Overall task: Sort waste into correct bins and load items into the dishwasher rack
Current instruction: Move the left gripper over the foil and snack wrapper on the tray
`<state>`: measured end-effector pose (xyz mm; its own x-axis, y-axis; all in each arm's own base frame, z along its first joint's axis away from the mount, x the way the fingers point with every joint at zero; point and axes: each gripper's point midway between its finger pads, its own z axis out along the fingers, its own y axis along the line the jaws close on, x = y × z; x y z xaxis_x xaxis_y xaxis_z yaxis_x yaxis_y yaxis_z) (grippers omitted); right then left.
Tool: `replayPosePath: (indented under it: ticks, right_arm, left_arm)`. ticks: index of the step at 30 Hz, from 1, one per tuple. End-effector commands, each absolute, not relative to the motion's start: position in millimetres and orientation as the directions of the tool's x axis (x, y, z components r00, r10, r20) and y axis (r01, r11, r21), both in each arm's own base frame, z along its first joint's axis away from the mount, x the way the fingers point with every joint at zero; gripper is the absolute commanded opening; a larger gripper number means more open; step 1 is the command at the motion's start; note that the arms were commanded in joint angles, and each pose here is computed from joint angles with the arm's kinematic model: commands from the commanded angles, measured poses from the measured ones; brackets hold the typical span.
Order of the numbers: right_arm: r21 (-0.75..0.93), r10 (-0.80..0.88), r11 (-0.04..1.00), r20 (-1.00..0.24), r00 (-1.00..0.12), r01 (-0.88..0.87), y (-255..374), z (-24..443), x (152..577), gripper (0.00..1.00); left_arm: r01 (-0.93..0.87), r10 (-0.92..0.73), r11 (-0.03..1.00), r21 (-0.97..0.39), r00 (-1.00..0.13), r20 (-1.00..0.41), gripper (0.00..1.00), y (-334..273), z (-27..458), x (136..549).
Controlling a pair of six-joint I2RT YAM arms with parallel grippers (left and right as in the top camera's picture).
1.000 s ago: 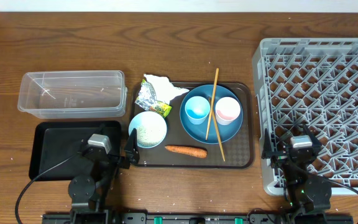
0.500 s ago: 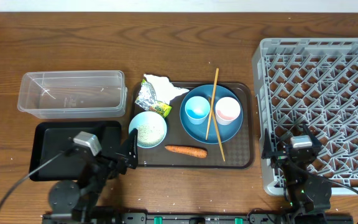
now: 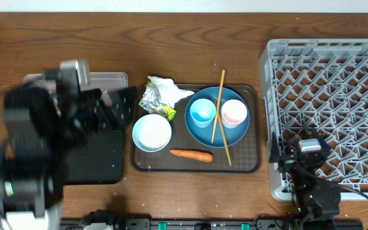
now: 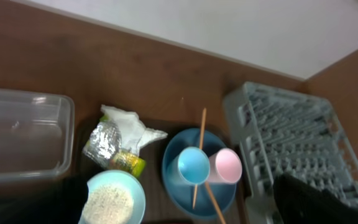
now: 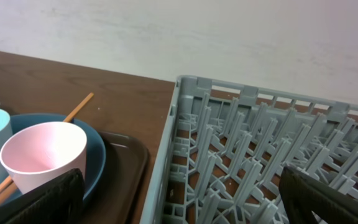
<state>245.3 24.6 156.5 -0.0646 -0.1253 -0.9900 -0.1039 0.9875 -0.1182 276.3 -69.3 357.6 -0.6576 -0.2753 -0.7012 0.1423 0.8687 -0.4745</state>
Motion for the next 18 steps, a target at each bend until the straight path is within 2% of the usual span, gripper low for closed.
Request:
replayPosePath:
  ticks: [1,5,12,18]
  right_arm:
    - [-0.129,-0.136,0.986,-0.988,-0.067,-0.102,24,155,245,0.99]
    - [-0.129,-0.136,0.986,-0.988,-0.067,-0.102,24,155,245,0.99]
    - [-0.129,-0.136,0.986,-0.988,-0.067,-0.102,24,155,245,0.99]
    - [-0.129,-0.136,0.986,-0.988,-0.067,-0.102,24,155,245,0.99]
  left_arm:
    - [0.073,-0.242,0.897,-0.436,-0.744,-0.623,0.98,-62,337,300]
    - [-0.018,-0.244,0.897,-0.442,-0.854,-0.46,0.98,-62,285,319]
    - [-0.128,-0.241,0.889,-0.439,-0.947,-0.213,0.98,-67,210,343]
    - [-0.118,-0.18,0.901,-0.417,-0.977,-0.112,0.98,-83,168,352]
